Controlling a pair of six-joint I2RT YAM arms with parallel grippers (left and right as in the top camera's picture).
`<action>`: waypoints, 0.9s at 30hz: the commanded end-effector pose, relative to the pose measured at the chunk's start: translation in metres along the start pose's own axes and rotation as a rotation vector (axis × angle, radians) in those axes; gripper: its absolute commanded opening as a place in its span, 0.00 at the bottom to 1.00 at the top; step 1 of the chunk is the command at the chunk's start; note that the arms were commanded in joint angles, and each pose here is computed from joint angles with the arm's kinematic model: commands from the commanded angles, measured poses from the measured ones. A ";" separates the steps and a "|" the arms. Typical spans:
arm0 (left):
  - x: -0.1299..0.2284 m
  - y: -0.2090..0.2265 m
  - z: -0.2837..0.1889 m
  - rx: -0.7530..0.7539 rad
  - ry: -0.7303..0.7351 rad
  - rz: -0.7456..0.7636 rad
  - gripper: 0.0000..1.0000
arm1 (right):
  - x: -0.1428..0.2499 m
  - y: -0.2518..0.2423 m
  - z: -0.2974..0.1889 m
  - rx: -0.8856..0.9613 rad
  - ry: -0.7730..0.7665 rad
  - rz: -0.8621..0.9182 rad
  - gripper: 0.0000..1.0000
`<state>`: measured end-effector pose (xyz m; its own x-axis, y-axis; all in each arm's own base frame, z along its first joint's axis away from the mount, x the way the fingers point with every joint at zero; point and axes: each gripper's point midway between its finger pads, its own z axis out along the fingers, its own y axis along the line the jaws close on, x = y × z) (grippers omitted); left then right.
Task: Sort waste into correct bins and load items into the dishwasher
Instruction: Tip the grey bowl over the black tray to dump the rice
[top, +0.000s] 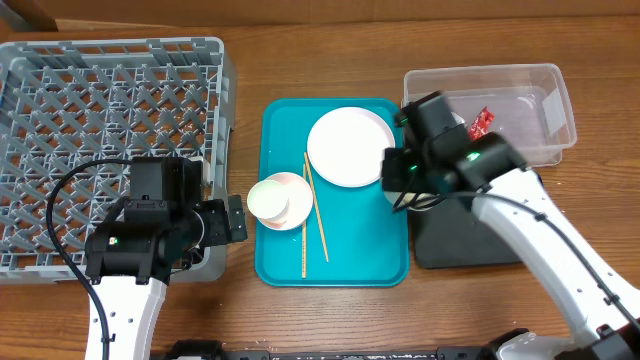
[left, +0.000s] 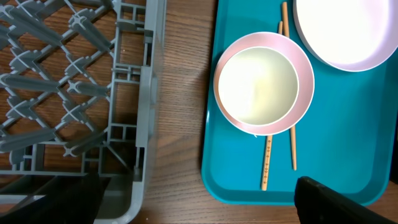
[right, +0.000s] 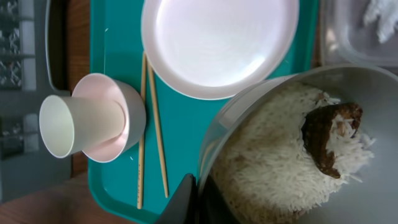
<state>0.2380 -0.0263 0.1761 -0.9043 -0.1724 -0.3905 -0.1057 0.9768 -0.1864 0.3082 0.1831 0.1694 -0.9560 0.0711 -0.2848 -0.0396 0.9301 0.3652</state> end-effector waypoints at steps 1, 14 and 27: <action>-0.006 -0.003 -0.005 0.010 -0.017 0.029 1.00 | -0.006 -0.007 -0.009 -0.150 0.050 0.123 0.04; -0.007 -0.003 -0.005 0.011 -0.020 0.029 1.00 | 0.004 -0.078 -0.006 -0.583 0.085 0.400 0.04; -0.007 -0.003 -0.005 0.011 -0.019 0.029 1.00 | -0.005 -0.128 -0.044 -0.900 -0.083 0.592 0.04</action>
<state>0.2388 -0.0263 0.1762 -0.9034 -0.1724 -0.3926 -0.1053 0.9768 -0.1867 0.3057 0.0507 0.1340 -0.8624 0.4946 0.1078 0.2779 0.2846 0.9175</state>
